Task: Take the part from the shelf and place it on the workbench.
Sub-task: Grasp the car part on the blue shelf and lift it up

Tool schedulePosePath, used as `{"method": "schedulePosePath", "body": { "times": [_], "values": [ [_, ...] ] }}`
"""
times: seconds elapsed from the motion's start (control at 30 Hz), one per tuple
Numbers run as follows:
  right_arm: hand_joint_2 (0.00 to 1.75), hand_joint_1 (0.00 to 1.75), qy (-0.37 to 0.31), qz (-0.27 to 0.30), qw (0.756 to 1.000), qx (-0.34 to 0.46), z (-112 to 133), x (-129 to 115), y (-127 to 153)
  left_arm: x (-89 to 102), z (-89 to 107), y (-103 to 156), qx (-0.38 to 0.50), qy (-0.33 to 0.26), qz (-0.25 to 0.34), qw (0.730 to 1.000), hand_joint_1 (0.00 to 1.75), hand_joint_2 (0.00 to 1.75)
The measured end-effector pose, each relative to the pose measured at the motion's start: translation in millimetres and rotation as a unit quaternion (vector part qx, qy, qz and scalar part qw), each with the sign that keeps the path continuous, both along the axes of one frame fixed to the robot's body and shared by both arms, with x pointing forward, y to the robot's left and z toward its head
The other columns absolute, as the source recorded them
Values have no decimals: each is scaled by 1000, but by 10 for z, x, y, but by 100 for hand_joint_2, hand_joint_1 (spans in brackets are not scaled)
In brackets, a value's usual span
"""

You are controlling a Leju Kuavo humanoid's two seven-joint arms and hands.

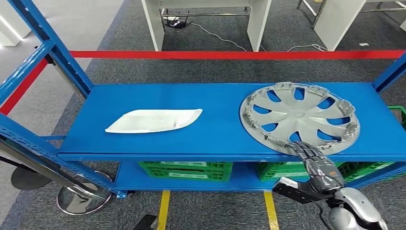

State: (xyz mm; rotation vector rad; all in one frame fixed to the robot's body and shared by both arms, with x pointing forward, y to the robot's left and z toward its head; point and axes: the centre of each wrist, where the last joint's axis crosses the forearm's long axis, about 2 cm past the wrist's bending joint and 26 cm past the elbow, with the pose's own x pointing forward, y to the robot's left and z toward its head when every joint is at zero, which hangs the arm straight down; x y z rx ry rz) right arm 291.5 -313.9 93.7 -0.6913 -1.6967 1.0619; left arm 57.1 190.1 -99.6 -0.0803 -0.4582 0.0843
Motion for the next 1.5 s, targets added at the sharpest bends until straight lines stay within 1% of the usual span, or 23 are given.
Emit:
{"method": "schedulePosePath", "body": {
  "times": [0.07,0.2,0.43,0.53,0.7,0.83,0.9,1.0,1.07,1.23,1.37,1.5],
  "values": [
    [0,0,-15,0,1000,14,45,-2,-13,-2,0,-3,0,-2,-2,1000,0,0],
    [0,0,-64,-2,997,43,233,-49,-33,3,2,-10,-1,-6,-1,1000,0,0],
    [0,0,-129,-4,988,79,460,-327,-44,-23,2,-26,-3,5,-2,1000,0,0],
    [0,0,-149,-5,984,92,557,-407,-49,-33,2,-34,-3,7,-2,1000,0,0],
    [0,0,-159,-15,981,114,677,-376,-136,-29,5,-45,-3,5,-7,1000,0,0],
    [175,0,-158,-18,980,117,699,-358,-179,-31,5,-44,-3,4,-8,1000,0,0],
    [175,0,-154,-14,981,116,725,-324,-187,-30,4,-44,-3,2,-12,1000,0,0],
    [175,0,-138,-6,984,112,771,-199,-198,-25,4,-39,-3,-3,-21,1000,0,0],
    [175,0,-121,-4,987,106,761,-118,-220,-21,3,-33,-2,-4,-28,1000,0,0],
    [175,0,-74,-18,993,91,693,228,-323,12,5,-21,0,-5,-51,999,0,0],
    [175,0,-32,-36,996,75,541,375,-419,30,6,-12,0,-2,-60,998,0,0],
    [175,0,-11,-48,997,61,513,525,-466,15,4,-12,0,0,-65,998,0,0]
  ]
}}
